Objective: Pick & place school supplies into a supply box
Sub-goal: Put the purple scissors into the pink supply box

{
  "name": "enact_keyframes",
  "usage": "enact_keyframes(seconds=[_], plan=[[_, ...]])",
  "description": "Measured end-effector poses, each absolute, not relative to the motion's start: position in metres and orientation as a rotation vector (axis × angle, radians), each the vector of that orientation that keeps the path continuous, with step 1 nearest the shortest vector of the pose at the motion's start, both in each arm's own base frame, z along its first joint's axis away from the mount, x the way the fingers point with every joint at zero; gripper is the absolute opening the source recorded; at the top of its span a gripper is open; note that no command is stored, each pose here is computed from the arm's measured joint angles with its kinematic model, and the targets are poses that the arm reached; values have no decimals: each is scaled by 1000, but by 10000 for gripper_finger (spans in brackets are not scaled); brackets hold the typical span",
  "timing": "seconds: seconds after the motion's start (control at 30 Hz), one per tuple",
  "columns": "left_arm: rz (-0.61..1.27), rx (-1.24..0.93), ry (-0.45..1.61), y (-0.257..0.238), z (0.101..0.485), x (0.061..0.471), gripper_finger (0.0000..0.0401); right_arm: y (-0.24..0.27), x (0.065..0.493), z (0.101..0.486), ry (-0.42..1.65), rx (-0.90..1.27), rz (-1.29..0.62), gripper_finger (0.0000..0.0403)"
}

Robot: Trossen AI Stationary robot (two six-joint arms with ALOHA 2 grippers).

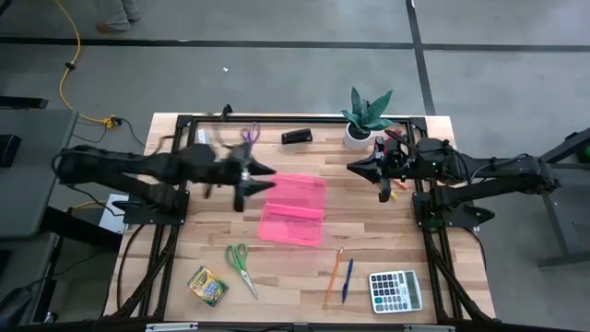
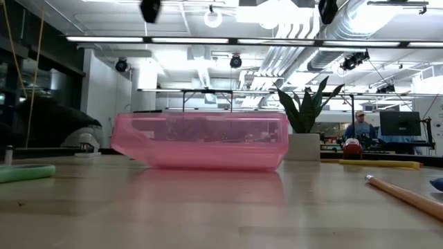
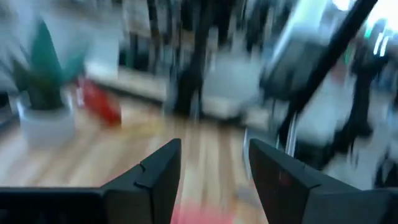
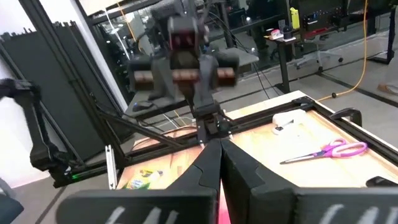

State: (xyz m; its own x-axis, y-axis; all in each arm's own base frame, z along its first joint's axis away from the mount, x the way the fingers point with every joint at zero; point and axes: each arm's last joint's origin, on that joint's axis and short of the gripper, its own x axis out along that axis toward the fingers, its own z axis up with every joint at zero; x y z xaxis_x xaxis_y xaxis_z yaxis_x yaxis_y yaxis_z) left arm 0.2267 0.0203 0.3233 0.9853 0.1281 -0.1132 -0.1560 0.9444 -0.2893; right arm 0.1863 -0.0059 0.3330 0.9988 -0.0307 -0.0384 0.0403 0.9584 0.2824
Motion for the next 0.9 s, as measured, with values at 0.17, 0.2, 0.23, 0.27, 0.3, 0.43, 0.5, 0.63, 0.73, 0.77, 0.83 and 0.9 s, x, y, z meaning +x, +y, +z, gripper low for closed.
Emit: enact_keyframes(seconds=[0.17, 0.2, 0.23, 0.27, 0.3, 0.43, 0.5, 0.63, 0.73, 0.77, 0.83, 0.9], plan=[[186, -299, -122, 9, 323, 186, 173, -6, 191, 330, 48, 281, -38, 0], [184, -290, -140, 8, 324, 180, 173, -6, 192, 331, 42, 280, -37, 0], [183, -286, -152, 7, 325, 174, 173, -6, 191, 331, 35, 278, -37, 0], [182, -280, -157, 7, 325, 169, 173, -6, 191, 332, 25, 271, -35, 0], [182, -269, -158, 7, 326, 165, 173, -6, 191, 333, 19, 263, -34, 0], [193, -215, -126, 7, 326, 154, 172, -6, 191, 334, 13, 226, -33, 0], [194, -208, -117, 7, 325, 152, 172, -6, 191, 334, 13, 217, -33, 0], [194, -214, -117, 7, 325, 152, 172, -6, 191, 334, 12, 213, -33, 0], [197, -213, -117, 8, 325, 152, 172, -6, 191, 334, 12, 205, -33, 0], [199, -212, -117, 8, 325, 152, 172, -6, 191, 334, 12, 206, -33, 0], [202, -186, -115, 8, 325, 152, 172, -6, 191, 334, 12, 209, -33, 0], [208, -165, -113, 8, 325, 152, 172, -6, 191, 334, 12, 208, -33, 0]])
